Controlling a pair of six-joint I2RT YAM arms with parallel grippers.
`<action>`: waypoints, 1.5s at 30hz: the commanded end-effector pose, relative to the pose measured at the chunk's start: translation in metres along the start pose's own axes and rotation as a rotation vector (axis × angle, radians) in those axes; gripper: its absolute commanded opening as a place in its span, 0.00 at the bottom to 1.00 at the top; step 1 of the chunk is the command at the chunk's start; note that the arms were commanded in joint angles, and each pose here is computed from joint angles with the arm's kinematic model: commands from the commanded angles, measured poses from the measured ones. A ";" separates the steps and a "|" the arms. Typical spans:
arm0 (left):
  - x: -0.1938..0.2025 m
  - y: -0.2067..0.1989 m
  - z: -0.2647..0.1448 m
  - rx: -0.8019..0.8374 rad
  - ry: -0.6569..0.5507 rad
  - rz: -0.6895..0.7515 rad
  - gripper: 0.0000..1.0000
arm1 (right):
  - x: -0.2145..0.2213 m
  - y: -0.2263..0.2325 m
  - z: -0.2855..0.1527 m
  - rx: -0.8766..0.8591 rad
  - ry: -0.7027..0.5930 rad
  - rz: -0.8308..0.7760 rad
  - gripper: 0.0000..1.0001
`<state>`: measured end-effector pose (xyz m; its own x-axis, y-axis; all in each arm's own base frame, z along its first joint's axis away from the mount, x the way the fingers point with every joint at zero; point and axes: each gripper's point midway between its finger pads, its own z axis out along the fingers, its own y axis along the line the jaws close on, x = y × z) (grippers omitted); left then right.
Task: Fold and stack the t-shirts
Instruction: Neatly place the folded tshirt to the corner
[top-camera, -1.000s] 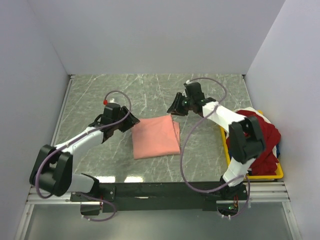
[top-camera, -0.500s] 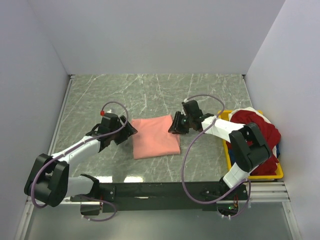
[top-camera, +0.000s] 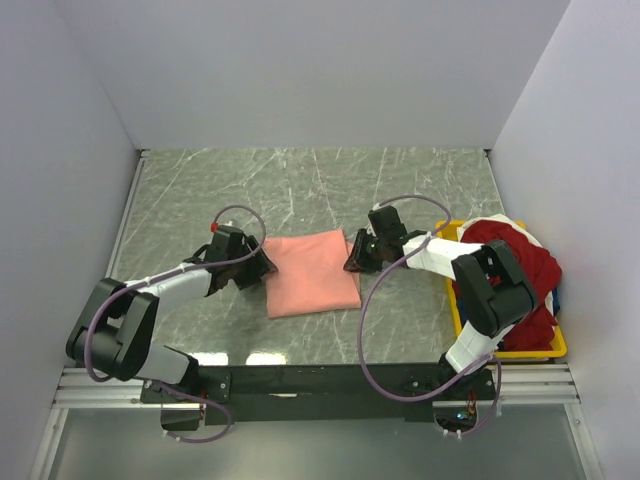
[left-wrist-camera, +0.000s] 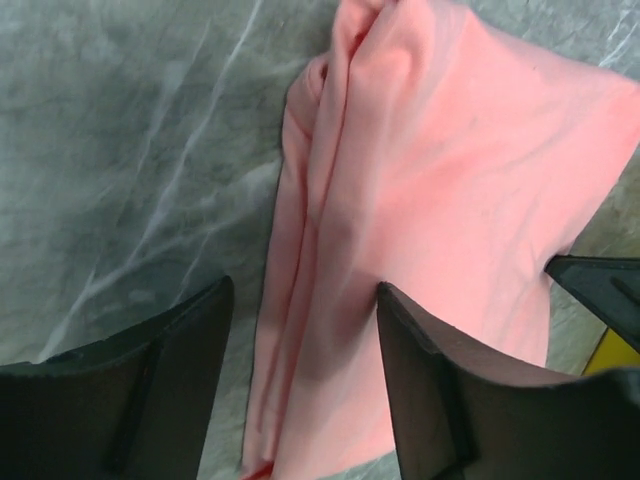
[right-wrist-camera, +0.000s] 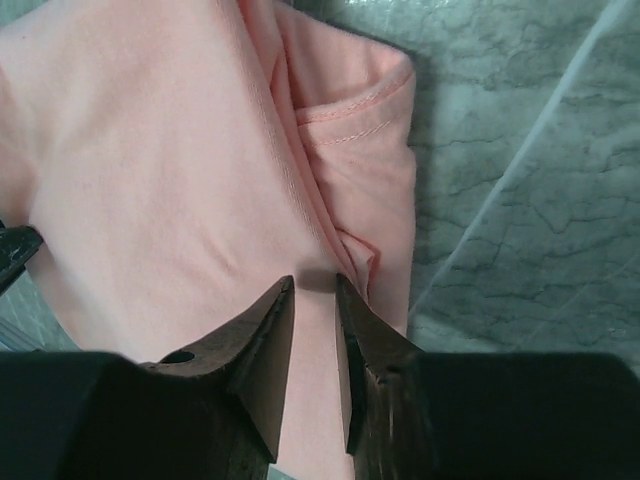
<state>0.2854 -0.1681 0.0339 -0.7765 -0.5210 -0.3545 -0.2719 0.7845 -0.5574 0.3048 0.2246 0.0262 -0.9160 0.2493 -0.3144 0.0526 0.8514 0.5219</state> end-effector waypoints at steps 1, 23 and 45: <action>0.002 0.001 0.009 -0.007 0.017 0.029 0.64 | -0.007 -0.019 -0.001 0.063 -0.044 0.011 0.31; -0.139 -0.003 0.011 -0.579 -0.260 0.230 0.01 | -0.032 0.047 -0.141 -0.148 -0.310 -0.107 0.42; -0.413 0.114 0.035 -0.910 -0.603 0.286 0.00 | 0.029 0.030 -0.149 -0.257 -0.228 -0.209 0.41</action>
<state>0.5628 0.0950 0.0600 -0.6163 -0.2368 -0.7511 -0.6126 0.7435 0.2683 0.2316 0.1854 0.1575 -0.7716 0.2408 -0.5888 -0.2087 0.7785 0.5919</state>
